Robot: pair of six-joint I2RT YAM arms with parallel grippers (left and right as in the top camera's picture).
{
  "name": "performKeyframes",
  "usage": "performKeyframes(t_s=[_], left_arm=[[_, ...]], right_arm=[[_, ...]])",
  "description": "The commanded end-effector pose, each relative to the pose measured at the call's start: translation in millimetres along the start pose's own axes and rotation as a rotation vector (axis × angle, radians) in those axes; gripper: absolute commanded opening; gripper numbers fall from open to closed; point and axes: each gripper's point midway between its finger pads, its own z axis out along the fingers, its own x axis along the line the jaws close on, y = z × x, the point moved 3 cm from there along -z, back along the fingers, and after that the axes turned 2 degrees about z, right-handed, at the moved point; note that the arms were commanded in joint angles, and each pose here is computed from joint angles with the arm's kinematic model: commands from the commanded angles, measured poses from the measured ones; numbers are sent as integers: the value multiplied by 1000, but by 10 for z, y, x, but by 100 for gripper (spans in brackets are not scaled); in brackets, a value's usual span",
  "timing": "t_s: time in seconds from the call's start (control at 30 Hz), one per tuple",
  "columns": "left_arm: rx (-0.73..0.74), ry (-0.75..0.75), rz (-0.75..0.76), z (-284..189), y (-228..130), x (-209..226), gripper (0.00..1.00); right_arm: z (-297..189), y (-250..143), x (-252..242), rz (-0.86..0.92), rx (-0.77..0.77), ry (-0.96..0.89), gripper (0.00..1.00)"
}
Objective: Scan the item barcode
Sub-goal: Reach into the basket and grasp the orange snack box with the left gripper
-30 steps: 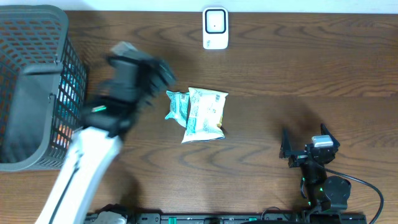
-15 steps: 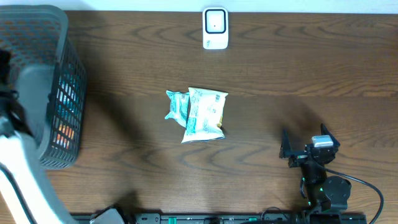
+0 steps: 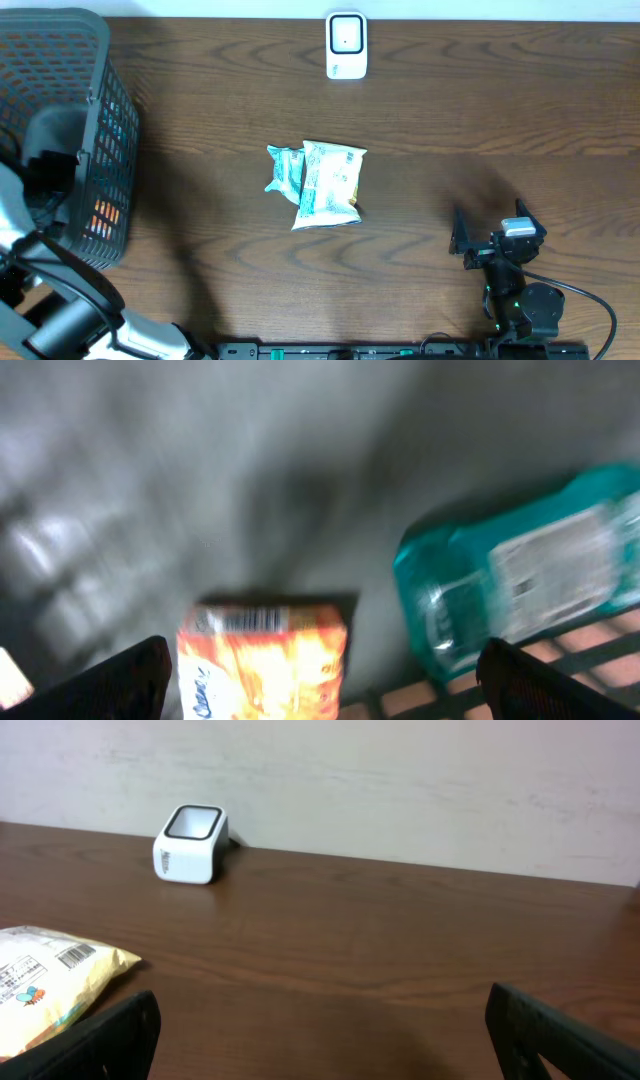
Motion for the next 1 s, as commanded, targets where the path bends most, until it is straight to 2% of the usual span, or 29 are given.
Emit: performKeyframes(t_s=[0.0,0.13,0.43,0.7,0.97], left_arm=[[56,7,64,53,-150,-64,98],[100,49,104,148,-331,-65,98],[153,231,59,254,-492,240,98],[158,241,74,298,-515,278,98],[158,249,64,614,-653,435,98]], right_arm=[[-3,-3,-25,-1,0,-12,99],[-3,-4,-25,-1,1,-12,99],[-3,-4,-21,-1,1,-10,99],[-3,-4,-21,-1,1,-10,99],[-3,-4,-21,-1,1,-10,99]])
